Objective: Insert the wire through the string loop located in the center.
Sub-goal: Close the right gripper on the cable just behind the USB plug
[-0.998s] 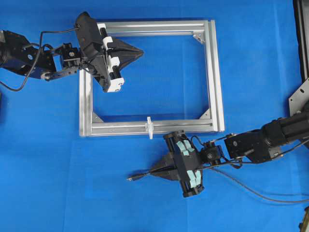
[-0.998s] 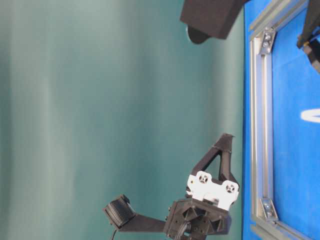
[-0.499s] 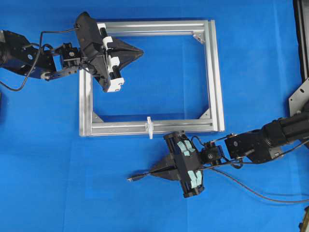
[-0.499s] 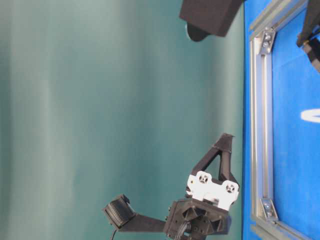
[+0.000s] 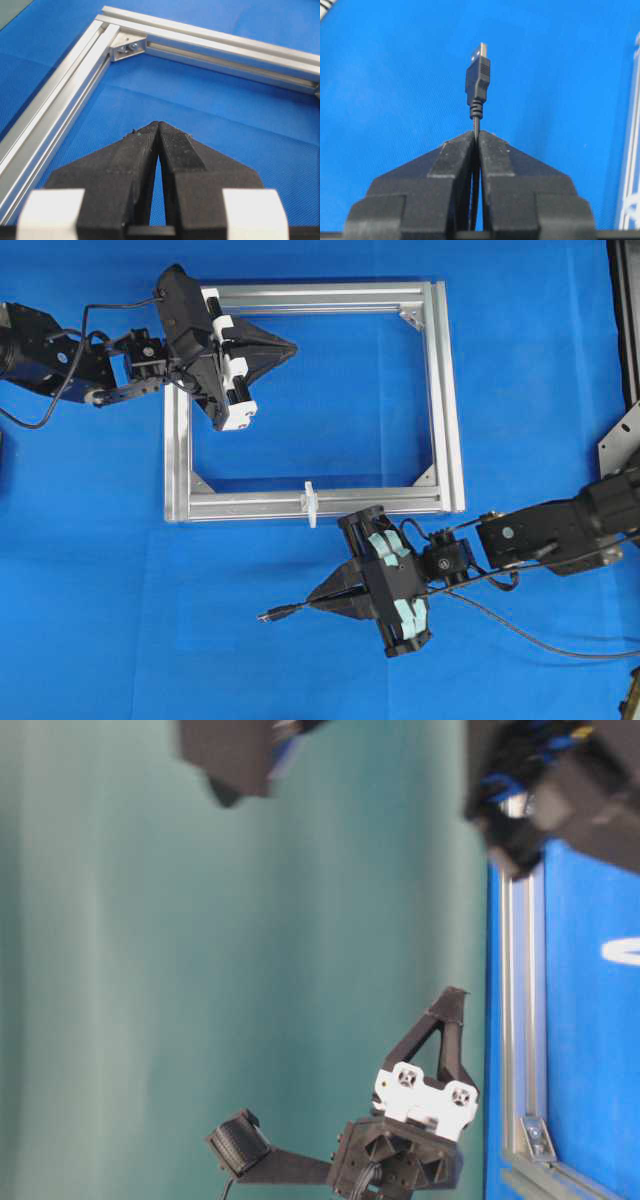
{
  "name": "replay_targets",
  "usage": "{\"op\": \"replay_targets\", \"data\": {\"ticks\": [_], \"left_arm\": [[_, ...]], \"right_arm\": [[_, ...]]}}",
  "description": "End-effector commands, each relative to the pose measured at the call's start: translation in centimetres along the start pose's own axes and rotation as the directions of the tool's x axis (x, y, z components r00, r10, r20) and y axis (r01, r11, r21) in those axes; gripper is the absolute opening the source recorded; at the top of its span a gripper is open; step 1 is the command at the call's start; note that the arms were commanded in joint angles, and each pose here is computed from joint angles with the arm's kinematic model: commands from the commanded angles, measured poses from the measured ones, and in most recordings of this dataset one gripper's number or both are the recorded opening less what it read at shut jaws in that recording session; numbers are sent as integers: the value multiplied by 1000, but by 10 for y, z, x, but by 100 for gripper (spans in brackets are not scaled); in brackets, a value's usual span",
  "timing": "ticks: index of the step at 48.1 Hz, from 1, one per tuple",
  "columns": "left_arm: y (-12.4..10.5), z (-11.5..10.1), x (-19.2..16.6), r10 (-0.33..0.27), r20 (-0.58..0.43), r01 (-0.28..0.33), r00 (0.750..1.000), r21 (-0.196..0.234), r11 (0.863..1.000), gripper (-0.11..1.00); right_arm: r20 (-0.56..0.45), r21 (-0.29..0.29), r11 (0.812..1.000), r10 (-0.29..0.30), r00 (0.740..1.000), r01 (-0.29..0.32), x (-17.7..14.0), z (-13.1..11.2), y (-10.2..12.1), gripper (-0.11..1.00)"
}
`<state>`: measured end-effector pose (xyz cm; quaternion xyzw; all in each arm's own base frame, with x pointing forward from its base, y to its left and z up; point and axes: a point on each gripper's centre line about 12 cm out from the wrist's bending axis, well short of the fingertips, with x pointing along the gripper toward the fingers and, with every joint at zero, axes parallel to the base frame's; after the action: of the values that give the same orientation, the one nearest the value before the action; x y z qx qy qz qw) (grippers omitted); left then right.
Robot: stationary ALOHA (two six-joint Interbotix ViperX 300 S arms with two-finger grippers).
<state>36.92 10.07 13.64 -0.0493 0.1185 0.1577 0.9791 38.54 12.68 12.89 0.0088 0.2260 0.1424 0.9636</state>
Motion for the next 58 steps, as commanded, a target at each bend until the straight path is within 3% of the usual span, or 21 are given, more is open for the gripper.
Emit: {"op": "replay_targets", "data": {"ticks": [1,58], "left_arm": [[-2,15,-2,-7,44,7,999,2,1000,0],[-2,14,-2,-6,43,7,999,-1,1000,0]], "right_arm": [[50,-10,1000,11,999,-10,-8,25,4,-2],[51,-14,1000,15,999,-14,-10,29,6,-2]]}}
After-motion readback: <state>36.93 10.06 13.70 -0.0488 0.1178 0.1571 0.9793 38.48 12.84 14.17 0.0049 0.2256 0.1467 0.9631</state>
